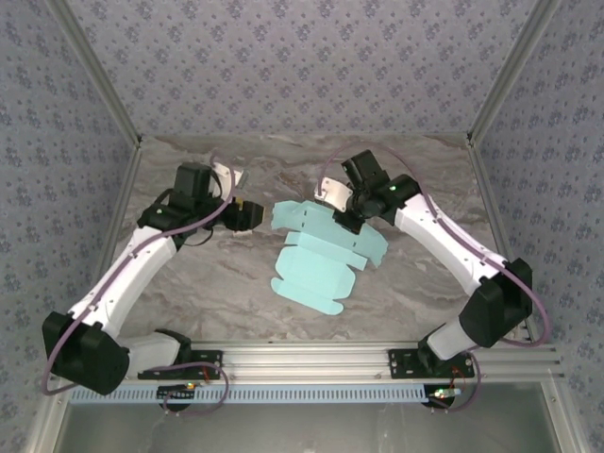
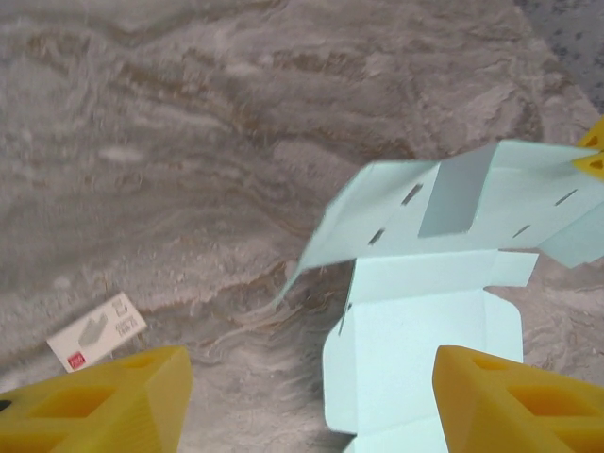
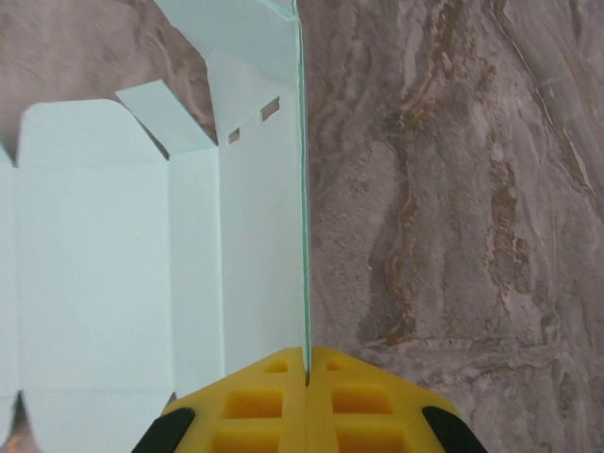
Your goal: Fold the paper box
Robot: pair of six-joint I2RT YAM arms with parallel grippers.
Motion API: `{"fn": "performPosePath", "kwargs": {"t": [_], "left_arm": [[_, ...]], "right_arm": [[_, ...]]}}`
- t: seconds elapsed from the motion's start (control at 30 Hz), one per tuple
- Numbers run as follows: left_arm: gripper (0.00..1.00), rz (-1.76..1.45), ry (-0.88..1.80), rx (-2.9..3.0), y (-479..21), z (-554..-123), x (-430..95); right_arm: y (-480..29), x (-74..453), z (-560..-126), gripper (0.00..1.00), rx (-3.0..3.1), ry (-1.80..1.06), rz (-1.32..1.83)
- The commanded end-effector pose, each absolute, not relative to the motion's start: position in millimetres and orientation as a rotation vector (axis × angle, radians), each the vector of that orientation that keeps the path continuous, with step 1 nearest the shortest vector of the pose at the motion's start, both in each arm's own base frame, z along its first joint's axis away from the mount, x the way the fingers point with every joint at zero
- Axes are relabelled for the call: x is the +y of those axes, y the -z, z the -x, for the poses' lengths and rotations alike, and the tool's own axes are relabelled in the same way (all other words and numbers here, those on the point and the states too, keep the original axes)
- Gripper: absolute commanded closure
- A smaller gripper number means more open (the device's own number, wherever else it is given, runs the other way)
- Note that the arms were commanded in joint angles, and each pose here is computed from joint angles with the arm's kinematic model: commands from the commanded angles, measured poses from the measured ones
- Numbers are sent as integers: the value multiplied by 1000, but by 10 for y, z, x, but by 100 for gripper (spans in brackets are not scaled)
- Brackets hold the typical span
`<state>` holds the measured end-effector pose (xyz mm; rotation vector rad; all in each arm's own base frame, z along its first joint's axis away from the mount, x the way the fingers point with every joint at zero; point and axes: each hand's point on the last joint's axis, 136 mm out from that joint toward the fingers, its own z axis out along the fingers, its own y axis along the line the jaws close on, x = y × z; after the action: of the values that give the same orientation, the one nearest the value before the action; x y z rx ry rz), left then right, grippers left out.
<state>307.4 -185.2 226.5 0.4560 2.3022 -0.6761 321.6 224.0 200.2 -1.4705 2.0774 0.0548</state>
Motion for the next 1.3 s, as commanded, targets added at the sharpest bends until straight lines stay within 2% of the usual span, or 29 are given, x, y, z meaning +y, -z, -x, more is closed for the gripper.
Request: {"fn": "performPosePath", "kwargs": {"t": [0.0,0.23,0.43,0.8,1.27], "left_arm": [[32,-264,681,2307,-2183,-3286,-1789],[34,-162,683,2357,-1840,-3401,-1783],[34,-133,679,2379,-1630,-3441,-1784],[34,-107,732,2376,-1383,-3612,-1875],[34,-94,674,2376,-1227,-3867,-1797]], "right_arm": [[-1966,2241,-3491,100,1992,139,1451],[-1782,2266,-3733,100,1866,416,1442],[-1572,2283,-3725,100,1769,545,1425],[-1588,2326,-3684,100,1543,760,1404],[-1633,2386,-3620,100,1409,823,1396]]}}
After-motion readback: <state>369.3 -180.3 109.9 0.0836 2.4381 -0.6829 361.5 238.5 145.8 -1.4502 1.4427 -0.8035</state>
